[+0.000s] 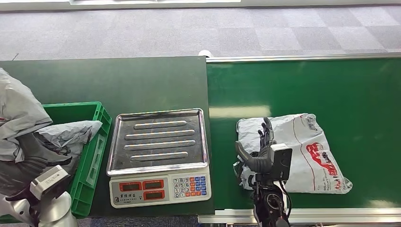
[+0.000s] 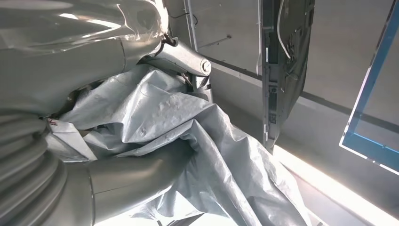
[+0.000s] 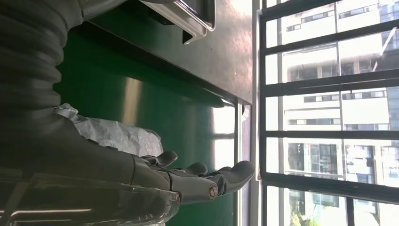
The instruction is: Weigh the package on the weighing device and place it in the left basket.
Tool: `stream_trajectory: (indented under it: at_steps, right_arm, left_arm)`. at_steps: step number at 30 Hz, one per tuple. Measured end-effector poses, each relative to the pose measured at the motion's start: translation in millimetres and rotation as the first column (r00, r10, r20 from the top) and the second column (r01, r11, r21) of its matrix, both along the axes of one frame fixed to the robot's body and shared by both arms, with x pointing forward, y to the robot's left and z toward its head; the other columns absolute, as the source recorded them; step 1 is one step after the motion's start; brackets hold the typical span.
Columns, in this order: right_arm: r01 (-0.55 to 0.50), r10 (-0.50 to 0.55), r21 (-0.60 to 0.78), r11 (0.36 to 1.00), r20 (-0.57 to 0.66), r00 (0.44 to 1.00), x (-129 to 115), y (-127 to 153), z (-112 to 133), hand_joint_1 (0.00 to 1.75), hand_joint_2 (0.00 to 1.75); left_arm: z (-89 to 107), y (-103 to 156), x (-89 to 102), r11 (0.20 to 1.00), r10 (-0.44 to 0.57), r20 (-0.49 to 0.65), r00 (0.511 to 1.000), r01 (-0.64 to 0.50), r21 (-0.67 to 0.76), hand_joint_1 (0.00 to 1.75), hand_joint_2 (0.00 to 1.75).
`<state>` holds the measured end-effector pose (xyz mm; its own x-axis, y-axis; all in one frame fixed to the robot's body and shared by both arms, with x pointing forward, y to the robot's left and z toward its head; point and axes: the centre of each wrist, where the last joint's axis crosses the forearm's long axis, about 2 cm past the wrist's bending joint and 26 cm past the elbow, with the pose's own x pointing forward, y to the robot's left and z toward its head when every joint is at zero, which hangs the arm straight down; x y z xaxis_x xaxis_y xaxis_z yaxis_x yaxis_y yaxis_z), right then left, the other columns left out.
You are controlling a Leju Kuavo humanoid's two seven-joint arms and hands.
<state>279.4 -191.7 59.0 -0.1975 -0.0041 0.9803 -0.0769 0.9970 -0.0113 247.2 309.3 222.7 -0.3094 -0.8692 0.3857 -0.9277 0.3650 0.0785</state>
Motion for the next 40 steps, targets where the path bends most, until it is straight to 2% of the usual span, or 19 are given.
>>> stream_trajectory:
  at_steps: [1,13,19,21,24,26,28,29,30,40]
  right_arm:
    - [-0.001,0.001,-0.001,1.000,0.000,1.000,0.0,0.0,0.0,0.00,1.75]
    - [-0.015,0.015,-0.011,1.000,0.003,1.000,-0.2,1.9,0.3,0.00,1.75]
    - [-0.014,0.014,-0.015,1.000,-0.004,1.000,-4.0,0.7,-1.6,0.00,1.75]
    - [-0.012,0.012,-0.016,1.000,-0.005,1.000,-5.9,-0.5,-2.2,0.00,1.75]
    - [-0.010,0.009,-0.018,1.000,-0.005,1.000,-7.1,-2.2,-2.2,0.00,1.75]
    - [-0.010,0.010,-0.019,1.000,-0.008,1.000,-7.2,-2.9,-2.1,0.00,1.75]
    - [-0.012,0.012,-0.021,1.000,-0.009,1.000,-7.1,-3.5,-2.1,0.00,1.75]
    - [-0.014,0.014,-0.021,1.000,-0.010,1.000,-7.1,-3.5,-2.2,0.00,1.75]
    - [-0.016,0.015,-0.020,1.000,-0.010,1.000,-7.1,-3.6,-2.2,0.00,1.75]
    - [-0.026,0.026,-0.019,0.999,-0.008,1.000,-6.5,-3.3,-1.7,0.00,1.75]
  left_arm:
    - [-1.9,1.0,0.3,1.000,0.004,-0.008,1.000,-0.004,-0.002,1.75,0.00]
    - [-40.7,23.3,5.1,0.995,0.085,-0.167,0.982,-0.093,-0.041,1.75,0.00]
    - [-66.4,39.2,6.9,0.985,0.144,-0.281,0.949,-0.164,-0.049,1.74,0.00]
    - [-74.0,46.4,6.7,0.980,0.163,-0.309,0.937,-0.190,-0.060,1.68,0.00]
    - [-82.2,57.7,7.0,0.972,0.188,-0.337,0.923,-0.225,-0.075,1.34,0.00]
    - [-85.7,66.0,5.8,0.964,0.207,-0.346,0.915,-0.251,-0.087,0.82,0.00]
    - [-87.5,73.5,3.8,0.955,0.224,-0.341,0.913,-0.275,-0.110,0.22,0.00]
    - [-88.0,76.7,2.7,0.950,0.229,-0.335,0.914,-0.285,-0.126,0.07,0.00]
    - [-88.7,79.4,1.5,0.945,0.233,-0.327,0.916,-0.292,-0.145,0.00,0.00]
    - [-86.3,89.9,-5.8,0.920,0.253,-0.266,0.930,-0.317,-0.230,0.00,0.00]
